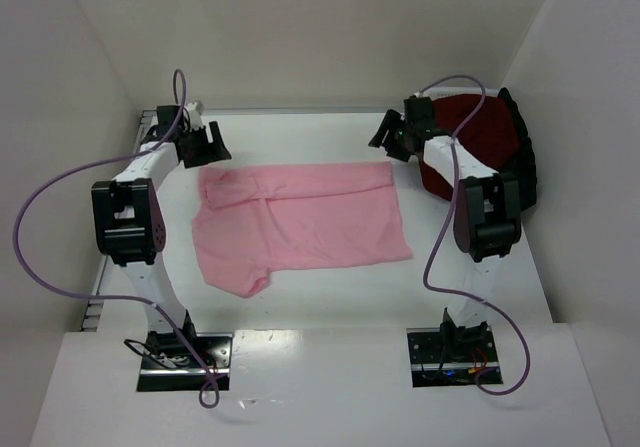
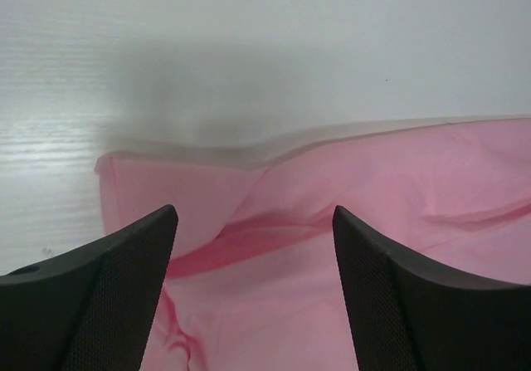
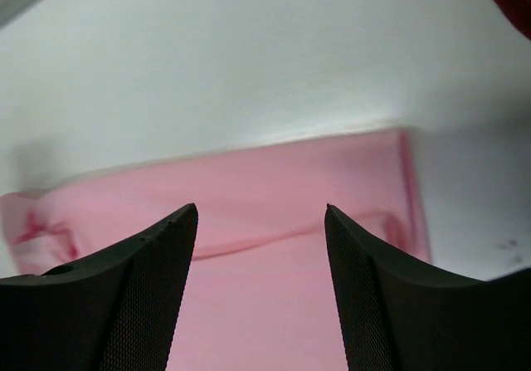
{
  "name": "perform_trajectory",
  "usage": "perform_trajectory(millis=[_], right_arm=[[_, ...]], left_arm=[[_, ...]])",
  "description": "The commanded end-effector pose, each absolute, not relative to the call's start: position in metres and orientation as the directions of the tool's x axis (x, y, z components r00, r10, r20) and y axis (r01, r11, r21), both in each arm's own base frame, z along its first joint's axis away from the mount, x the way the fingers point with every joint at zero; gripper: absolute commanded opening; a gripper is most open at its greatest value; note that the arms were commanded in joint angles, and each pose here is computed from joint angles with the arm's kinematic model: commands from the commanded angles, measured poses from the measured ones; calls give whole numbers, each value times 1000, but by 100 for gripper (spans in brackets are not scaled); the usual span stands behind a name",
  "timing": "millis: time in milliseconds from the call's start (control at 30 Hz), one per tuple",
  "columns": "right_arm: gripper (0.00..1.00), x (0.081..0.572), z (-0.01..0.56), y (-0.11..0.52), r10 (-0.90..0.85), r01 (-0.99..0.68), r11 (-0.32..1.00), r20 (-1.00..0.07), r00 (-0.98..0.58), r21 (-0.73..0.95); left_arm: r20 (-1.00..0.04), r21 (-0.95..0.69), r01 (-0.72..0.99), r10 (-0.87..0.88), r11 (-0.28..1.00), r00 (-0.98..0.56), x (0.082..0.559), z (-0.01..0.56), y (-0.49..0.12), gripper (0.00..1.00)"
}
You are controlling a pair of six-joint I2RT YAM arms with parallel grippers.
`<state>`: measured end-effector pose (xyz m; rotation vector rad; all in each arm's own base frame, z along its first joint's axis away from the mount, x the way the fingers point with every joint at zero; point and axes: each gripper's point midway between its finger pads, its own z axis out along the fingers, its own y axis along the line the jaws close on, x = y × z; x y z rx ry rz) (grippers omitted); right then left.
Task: Fold and stack the t-shirts
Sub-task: Fold the flattened tshirt in 1/3 of the way
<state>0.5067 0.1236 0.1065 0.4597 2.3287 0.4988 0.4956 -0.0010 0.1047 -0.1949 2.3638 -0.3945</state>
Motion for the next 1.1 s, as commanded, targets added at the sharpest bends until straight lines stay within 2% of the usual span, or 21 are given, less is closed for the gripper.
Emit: perform_trajectory(millis=[0, 67, 167, 300, 367, 667, 733, 867, 933, 1067], right_arm=[[69, 533, 164, 167, 404, -39, 825, -636, -658, 564], [69, 530, 163, 197, 360, -98, 819, -640, -679, 565], [69, 532, 162, 237, 308, -175, 807, -655, -691, 564], [69, 535, 145, 262, 273, -193, 801, -633, -724, 566], [69, 533, 145, 270, 263, -208, 794, -631, -730, 571], [69, 532, 125, 278, 254, -198, 791, -605, -754, 579], [69, 529, 118, 282, 245, -198, 792, -598, -763, 577], [68, 531, 109, 292, 230, -211, 783, -588, -776, 585], [68, 530, 105, 298, 221, -213, 783, -582, -783, 585], [68, 530, 104, 297, 214, -220, 785, -587, -781, 579]], left_arm=[[-608, -412, -13, -286, 911, -741, 510, 88, -11, 83], [-595, -419, -25, -296, 907, -747, 510, 83, -11, 73], [-559, -438, -30, -298, 899, -774, 501, 68, -16, 66], [-561, -438, -2, -275, 899, -781, 492, 69, -19, 66], [-538, -452, 26, -249, 892, -805, 483, 67, -24, 69], [-470, -508, 84, -194, 857, -861, 448, 63, -42, 70], [-471, -504, 90, -186, 859, -862, 444, 65, -42, 67], [-465, -502, 93, -178, 860, -867, 435, 73, -43, 49], [-457, -503, 88, -178, 860, -871, 428, 75, -44, 44], [-488, -499, 116, -168, 859, -857, 413, 98, -46, 42]])
